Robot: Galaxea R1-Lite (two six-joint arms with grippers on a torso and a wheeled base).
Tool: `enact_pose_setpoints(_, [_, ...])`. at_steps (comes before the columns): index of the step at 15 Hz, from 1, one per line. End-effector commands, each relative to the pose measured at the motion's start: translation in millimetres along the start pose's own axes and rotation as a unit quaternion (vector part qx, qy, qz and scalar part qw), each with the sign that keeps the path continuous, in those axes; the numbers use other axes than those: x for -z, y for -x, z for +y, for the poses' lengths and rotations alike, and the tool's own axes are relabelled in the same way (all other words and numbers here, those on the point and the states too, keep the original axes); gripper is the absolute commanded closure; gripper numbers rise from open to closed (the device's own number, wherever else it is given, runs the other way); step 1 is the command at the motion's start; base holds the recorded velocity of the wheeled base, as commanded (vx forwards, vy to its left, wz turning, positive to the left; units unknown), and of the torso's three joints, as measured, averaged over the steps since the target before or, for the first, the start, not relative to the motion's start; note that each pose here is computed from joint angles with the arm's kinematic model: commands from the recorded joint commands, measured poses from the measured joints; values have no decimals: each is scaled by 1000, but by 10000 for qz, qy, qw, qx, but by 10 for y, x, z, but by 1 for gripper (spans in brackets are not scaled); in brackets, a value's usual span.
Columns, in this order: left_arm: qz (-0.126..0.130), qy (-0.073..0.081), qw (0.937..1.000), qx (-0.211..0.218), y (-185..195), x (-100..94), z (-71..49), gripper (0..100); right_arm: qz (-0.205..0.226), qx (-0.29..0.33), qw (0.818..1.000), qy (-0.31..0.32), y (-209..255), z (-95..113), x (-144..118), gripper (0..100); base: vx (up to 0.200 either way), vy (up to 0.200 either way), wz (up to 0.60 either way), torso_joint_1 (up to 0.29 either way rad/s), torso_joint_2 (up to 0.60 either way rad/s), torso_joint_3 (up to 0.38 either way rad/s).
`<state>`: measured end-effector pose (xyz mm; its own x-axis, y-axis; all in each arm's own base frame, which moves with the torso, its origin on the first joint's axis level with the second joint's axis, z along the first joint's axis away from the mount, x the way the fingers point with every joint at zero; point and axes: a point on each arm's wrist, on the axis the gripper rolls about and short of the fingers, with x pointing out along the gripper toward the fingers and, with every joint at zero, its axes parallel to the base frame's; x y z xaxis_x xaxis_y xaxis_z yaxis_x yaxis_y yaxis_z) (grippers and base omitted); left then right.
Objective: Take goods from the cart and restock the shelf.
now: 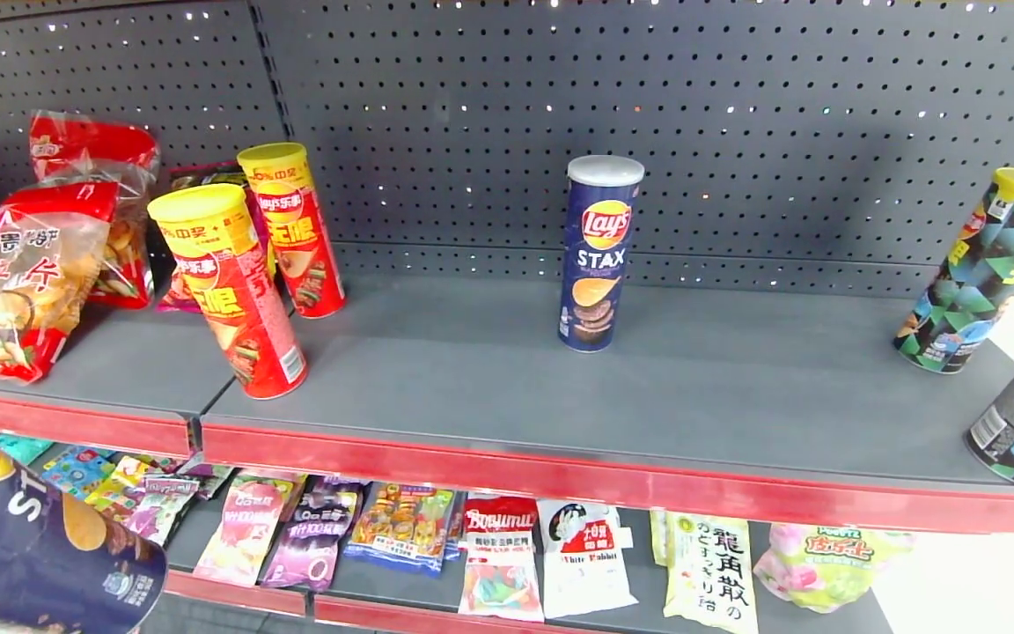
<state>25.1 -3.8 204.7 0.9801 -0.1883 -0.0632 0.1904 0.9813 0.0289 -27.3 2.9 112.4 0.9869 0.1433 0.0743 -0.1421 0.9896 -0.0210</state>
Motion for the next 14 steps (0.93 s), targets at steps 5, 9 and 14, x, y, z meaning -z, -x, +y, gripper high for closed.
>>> enact_pose_setpoints(5, [-30,5,9999,96,26,13,-14,100,511,-2084,9761,335,-1001,11,-1408,0,0,0,0,0,0,0])
enact_pose_setpoints(9, [-76,-18,9995,301,41,12,-28,100,794,-3005,9500,293,-1553,263,-1421,0,0,0,0,0,0,0])
enact_pose_setpoints(14, [-69,-23,9995,309,34,4,-26,100,662,-3093,9482,289,-2369,508,-1251,0,0,0,0,0,0,0])
